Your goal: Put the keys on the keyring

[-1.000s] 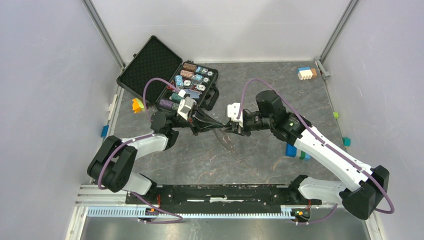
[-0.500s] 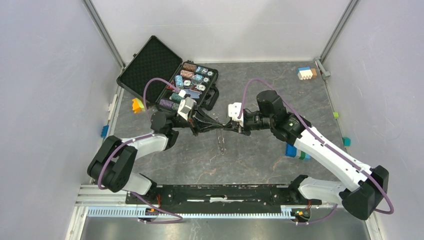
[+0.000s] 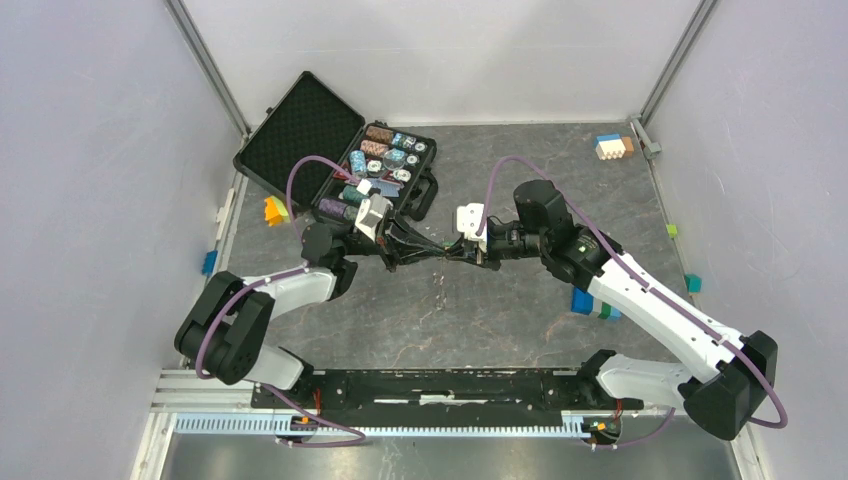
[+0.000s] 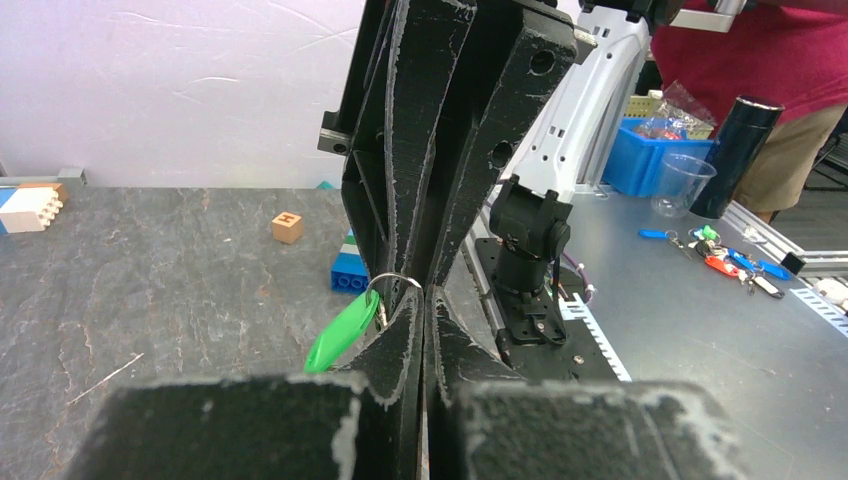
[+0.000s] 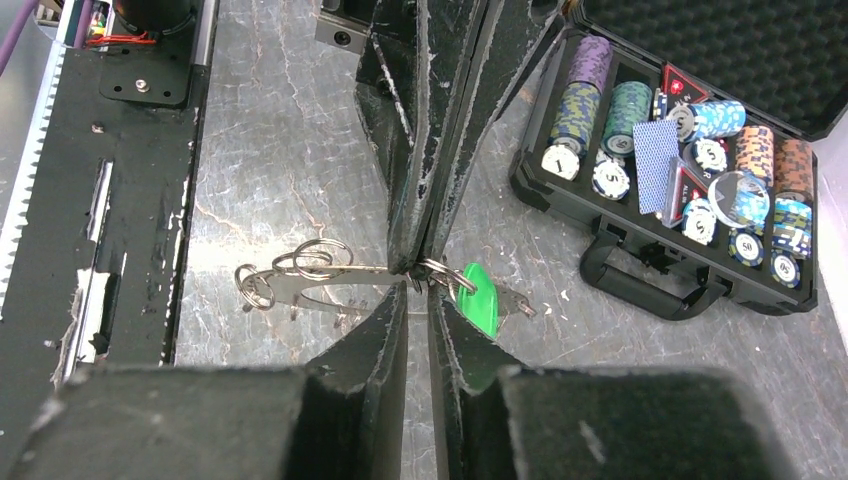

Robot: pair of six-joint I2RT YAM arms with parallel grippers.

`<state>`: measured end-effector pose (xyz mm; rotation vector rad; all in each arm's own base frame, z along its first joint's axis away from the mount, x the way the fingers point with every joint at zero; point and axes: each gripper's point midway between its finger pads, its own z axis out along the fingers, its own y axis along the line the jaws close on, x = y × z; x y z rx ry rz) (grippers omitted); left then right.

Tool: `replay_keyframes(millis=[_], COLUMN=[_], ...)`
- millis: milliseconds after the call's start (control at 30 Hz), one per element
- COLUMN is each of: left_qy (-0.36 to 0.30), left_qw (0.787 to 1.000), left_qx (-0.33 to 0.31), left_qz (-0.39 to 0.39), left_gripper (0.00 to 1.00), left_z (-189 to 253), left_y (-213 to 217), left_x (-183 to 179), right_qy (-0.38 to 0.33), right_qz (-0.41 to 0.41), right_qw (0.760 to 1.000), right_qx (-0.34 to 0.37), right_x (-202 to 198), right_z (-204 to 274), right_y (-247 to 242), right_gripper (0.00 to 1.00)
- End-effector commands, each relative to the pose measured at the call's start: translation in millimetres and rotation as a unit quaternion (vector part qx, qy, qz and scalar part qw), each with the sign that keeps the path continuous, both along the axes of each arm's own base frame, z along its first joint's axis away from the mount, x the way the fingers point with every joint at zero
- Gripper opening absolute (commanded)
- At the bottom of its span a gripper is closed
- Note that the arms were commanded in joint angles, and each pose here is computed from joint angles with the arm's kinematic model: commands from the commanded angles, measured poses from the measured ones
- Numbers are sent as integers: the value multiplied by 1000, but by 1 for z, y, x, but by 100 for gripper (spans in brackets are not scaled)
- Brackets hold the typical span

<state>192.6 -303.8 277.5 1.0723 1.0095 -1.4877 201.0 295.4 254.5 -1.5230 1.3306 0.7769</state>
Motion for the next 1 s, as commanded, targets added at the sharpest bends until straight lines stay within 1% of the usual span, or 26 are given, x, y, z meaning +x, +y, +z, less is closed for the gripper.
replay_keyframes(millis=[0, 233, 367, 633, 967], left_qy=[-41, -43, -43, -45, -42], left_qw=[999, 999, 999, 999, 999], left_qx=[-25, -26, -26, -27, -30], left_qz=[3, 3, 4, 6, 18], left_gripper=[2, 2, 2, 2, 2], left_z=[17, 17, 18, 18, 18], left_y=[0, 1, 1, 2, 3], left_x=[-4, -5, -5, -4, 3], right_qy=[-20, -14, -17, -38, -68], right_qz=[7, 26, 32, 17, -5], right_qw=[999, 999, 999, 999, 997], right_qx=[32, 35, 36, 34, 35], right_x=[1, -6, -8, -5, -1], right_z=[16, 12, 9, 12, 15], right_y=[7, 8, 8, 1, -11], right_gripper=[18, 19, 11, 0, 0])
